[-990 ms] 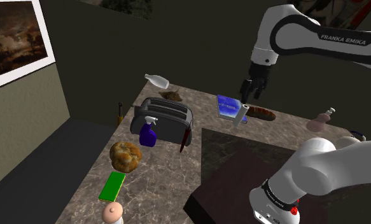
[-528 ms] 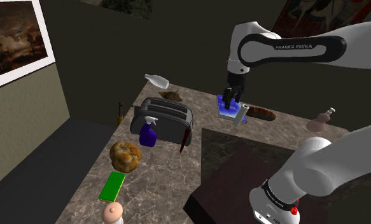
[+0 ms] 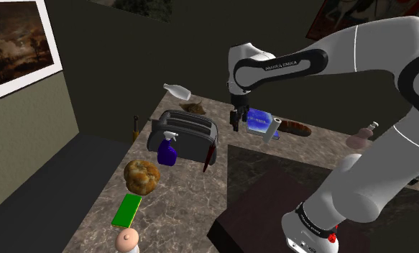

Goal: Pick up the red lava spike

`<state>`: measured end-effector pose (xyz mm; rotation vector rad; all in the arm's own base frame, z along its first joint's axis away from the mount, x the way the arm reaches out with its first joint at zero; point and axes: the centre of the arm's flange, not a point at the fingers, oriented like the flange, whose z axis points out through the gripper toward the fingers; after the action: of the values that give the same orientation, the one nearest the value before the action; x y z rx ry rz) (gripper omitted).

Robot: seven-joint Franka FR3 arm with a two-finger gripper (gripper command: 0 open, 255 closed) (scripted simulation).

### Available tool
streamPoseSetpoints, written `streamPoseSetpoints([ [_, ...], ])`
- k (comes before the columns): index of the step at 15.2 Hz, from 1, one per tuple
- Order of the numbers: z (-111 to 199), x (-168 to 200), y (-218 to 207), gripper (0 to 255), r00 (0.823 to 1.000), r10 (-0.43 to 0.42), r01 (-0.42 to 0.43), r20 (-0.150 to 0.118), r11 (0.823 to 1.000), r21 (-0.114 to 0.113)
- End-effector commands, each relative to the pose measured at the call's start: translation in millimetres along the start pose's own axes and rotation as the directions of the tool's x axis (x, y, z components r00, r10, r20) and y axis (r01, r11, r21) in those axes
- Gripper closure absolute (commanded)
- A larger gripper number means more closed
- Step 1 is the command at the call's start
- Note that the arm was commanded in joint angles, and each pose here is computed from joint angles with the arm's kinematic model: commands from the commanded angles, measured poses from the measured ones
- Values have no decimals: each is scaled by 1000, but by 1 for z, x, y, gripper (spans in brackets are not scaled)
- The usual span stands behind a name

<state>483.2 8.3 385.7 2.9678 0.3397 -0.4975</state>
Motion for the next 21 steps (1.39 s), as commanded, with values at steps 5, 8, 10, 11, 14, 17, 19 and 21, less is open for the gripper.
streamPoseSetpoints([
  [5, 48, 70, -20, 0, 987, -148, 151, 56, 988, -40],
  [8, 72, 104, -35, 0, 972, -219, 225, 86, 973, -57],
  [10, 89, 125, -45, 0, 958, -266, 274, 106, 960, -67],
  [11, 97, 135, -51, 0, 950, -288, 298, 117, 952, -72],
  [14, 115, 147, -57, 0, 943, -308, 319, 126, 945, -75],
  [17, 130, 153, -58, 0, 943, -308, 319, 126, 945, -75],
  [19, 139, 156, -59, 0, 943, -308, 319, 126, 945, -75],
  [21, 142, 157, -59, 0, 943, -308, 319, 126, 945, -75],
])
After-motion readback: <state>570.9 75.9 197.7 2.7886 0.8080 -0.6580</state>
